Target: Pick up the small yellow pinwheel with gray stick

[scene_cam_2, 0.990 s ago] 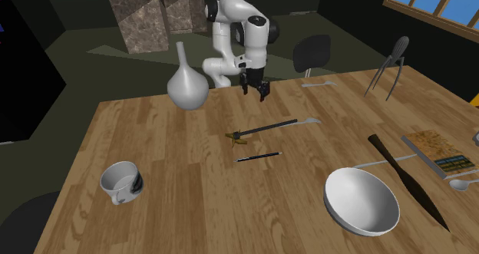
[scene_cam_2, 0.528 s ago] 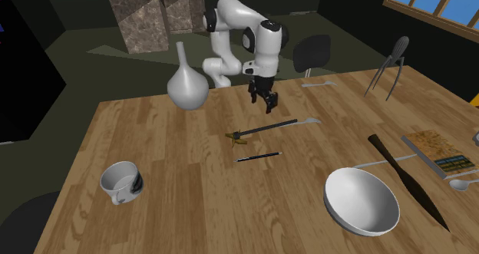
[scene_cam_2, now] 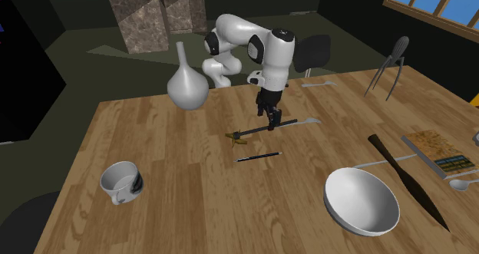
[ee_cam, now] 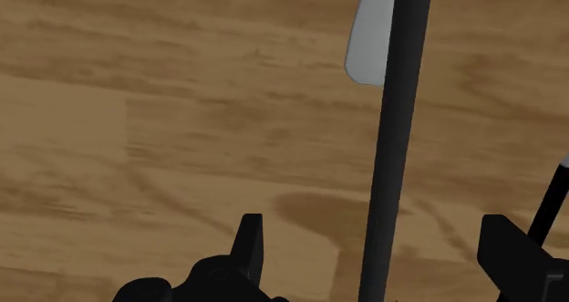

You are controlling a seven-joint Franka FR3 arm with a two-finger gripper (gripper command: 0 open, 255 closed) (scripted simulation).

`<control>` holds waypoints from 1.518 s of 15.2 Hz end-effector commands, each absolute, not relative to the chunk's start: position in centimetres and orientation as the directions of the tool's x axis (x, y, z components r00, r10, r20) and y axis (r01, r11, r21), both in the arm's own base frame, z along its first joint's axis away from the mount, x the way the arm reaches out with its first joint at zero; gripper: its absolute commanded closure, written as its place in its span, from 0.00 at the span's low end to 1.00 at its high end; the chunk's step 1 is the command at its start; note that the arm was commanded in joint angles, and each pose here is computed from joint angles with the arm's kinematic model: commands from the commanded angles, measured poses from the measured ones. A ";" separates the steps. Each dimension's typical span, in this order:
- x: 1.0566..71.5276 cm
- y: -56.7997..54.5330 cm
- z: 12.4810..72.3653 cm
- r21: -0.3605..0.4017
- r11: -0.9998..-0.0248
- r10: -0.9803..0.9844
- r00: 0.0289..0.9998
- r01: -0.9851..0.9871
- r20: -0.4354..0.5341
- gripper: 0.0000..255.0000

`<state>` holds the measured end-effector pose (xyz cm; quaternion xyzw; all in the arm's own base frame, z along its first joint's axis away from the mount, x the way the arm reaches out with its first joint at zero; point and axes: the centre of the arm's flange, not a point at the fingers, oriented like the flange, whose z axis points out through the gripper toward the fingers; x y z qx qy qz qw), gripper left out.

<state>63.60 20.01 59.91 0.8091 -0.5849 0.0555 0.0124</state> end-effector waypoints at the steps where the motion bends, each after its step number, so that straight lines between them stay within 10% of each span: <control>1: 64.9 20.0 59.3 -0.046 -0.278 -0.956 0.272 -0.959 0.110 0.00; 9: 64.9 20.0 55.8 -0.046 -0.278 -0.956 0.272 -0.959 0.110 0.00; 10: 64.8 20.0 55.9 -0.046 -0.278 -0.956 0.272 -0.959 0.110 1.00; 23: 64.9 20.0 57.9 -0.046 -0.278 -0.956 0.272 -0.959 0.110 1.00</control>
